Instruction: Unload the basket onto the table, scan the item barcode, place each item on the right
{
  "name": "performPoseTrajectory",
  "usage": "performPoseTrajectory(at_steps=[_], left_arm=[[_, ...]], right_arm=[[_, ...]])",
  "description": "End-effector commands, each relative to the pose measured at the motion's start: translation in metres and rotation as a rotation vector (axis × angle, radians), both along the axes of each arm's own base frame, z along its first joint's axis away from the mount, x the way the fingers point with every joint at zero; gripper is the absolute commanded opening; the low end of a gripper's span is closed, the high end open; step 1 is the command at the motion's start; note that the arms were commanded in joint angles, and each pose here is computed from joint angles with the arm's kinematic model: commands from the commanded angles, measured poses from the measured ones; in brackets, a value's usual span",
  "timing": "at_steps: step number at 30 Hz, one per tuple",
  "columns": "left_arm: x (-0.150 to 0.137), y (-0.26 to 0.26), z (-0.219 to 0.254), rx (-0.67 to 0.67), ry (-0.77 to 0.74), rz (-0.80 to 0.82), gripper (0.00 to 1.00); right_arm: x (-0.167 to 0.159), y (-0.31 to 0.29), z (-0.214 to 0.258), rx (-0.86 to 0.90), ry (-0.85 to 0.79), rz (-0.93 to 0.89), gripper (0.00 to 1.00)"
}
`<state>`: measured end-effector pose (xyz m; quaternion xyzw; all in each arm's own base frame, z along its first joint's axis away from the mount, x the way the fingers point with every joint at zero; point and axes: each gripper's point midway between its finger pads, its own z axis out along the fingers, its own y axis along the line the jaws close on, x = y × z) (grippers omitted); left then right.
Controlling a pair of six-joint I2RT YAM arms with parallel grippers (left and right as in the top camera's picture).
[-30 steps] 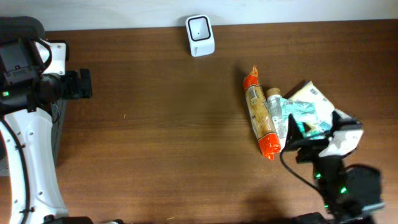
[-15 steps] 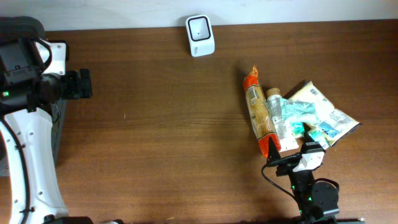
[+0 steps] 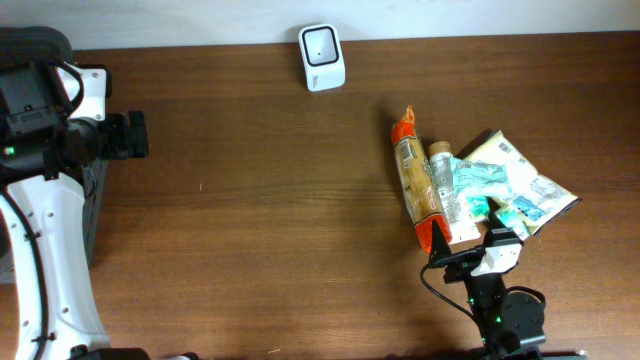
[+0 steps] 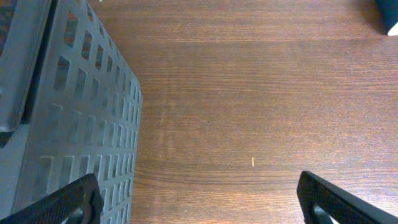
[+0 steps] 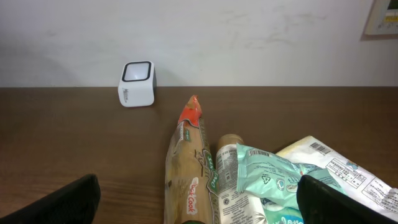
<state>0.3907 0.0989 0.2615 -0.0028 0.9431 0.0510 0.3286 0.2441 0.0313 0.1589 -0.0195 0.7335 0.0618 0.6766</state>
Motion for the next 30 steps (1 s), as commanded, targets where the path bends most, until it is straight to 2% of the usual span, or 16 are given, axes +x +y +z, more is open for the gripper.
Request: performPoseTrajectory(at_steps=[1,5,7,11,14,16,18,20,21,24,30], left_arm=[[0.000,0.001,0.005,0.012,-0.010,-0.013,0.99],[-0.003,0.000,0.012,0.018,-0.029,-0.014,0.99],[-0.015,-0.004,0.027,0.030,-0.068,-0.015,0.99],[-0.067,-0.034,0.010,0.026,-0.061,-0.058,0.99],[-0.112,-0.039,-0.013,0.125,-0.052,-0.032,0.99],[-0.108,-0.047,-0.009,0.146,-0.223,-0.049,0.99],[-0.098,-0.065,0.007,0.168,-0.502,-0.105,0.99],[-0.105,-0.091,0.014,0.166,-0.763,-0.184,0.99],[-0.111,-0.097,0.008,0.166,-0.832,-0.202,0.99],[-0.125,-0.105,-0.029,0.162,-0.899,-0.223,0.99],[-0.135,-0.107,-0.079,0.153,-0.901,-0.236,0.99]], right_arm=[[0.000,0.000,-0.003,-0.007,0.000,0.005,0.99],[0.000,0.000,-0.003,-0.006,0.000,0.005,0.99],[0.000,0.000,-0.003,-0.007,0.000,0.005,0.99],[0.000,0.000,-0.003,-0.007,0.000,0.005,0.99],[0.000,0.000,-0.003,-0.007,0.000,0.005,0.99],[0.000,0.000,-0.003,-0.007,0.000,0.005,0.99],[0.000,0.000,-0.003,-0.007,0.000,0.005,0.99],[0.000,0.000,-0.003,-0.007,0.000,0.005,0.99],[0.000,0.000,-0.003,-0.007,0.000,0.005,0.99],[0.000,0.000,-0.003,-0.007,0.000,0.005,0.99],[0.000,0.000,-0.003,-0.007,0.000,0.005,0.99]])
